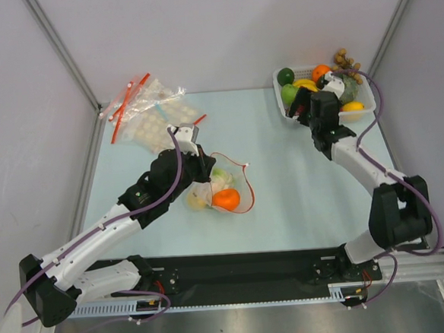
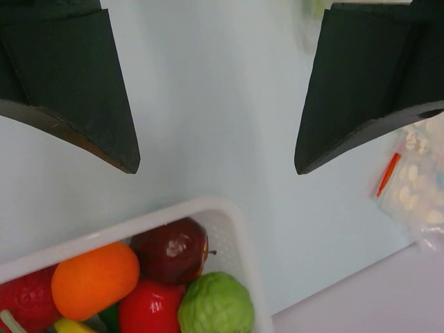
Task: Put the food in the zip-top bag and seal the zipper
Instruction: Pick up the fake fruit from the bin.
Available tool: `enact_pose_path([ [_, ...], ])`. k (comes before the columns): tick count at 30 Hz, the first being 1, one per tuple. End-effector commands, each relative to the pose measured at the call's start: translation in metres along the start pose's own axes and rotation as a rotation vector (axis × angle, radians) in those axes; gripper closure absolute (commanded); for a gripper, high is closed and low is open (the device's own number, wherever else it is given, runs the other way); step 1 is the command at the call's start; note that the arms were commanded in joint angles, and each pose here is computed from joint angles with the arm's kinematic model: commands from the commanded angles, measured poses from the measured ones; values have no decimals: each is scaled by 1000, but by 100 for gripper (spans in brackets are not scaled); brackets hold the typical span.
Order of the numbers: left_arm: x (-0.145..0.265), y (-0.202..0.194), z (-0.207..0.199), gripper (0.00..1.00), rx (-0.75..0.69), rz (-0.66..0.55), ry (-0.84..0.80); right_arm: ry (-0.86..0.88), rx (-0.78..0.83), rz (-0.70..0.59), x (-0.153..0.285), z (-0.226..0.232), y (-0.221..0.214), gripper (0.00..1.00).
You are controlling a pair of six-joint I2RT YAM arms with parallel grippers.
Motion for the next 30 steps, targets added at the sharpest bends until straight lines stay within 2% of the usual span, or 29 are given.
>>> enact_pose_path([
  [1, 0, 18, 1, 100, 18, -66, 8, 17, -24, -36, -27, 15, 23, 0],
  [2, 0, 17, 1, 100, 17, -63, 12, -5, -12, -10, -43, 9, 12, 0],
  [4, 0, 18, 3, 100, 15, -65, 22, 1, -9, -37, -58, 19, 26, 0],
  [6, 1, 17, 4, 100, 14, -67, 26, -30, 14, -15, -84, 14, 15, 0],
  [8, 2, 18, 6, 100, 12, -70, 35, -31, 19, -31, -102, 21, 26, 0],
  [9, 2, 18, 6, 100, 11, -69, 36, -55, 31, -1, -119, 13, 11, 0],
  [11, 3, 20, 5, 100, 13, -73, 33, -53, 25, -22, -134, 18, 22, 0],
  [12, 3, 20, 5, 100, 13, -74, 31, -69, 28, -1, -148, 11, 9, 0],
  [20, 10, 24, 4, 100, 20, -89, 15, -104, 6, 24, -196, -9, -14, 1],
  [24, 9, 24, 3, 100, 20, -90, 11, -86, -25, 56, -207, -14, -22, 14],
  [30, 4, 21, 1, 100, 13, -68, 6, -34, 8, 30, -188, 3, -1, 32],
])
Point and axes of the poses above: each gripper's point midway between its finger pads, its own x axis back along the fingers, its own z axis along the line the jaws close on, y = z × x, the point moved 2 cm from there along x, back along the fingers, and after that the axes turned 11 degrees about -x, right-handed, at the moved point
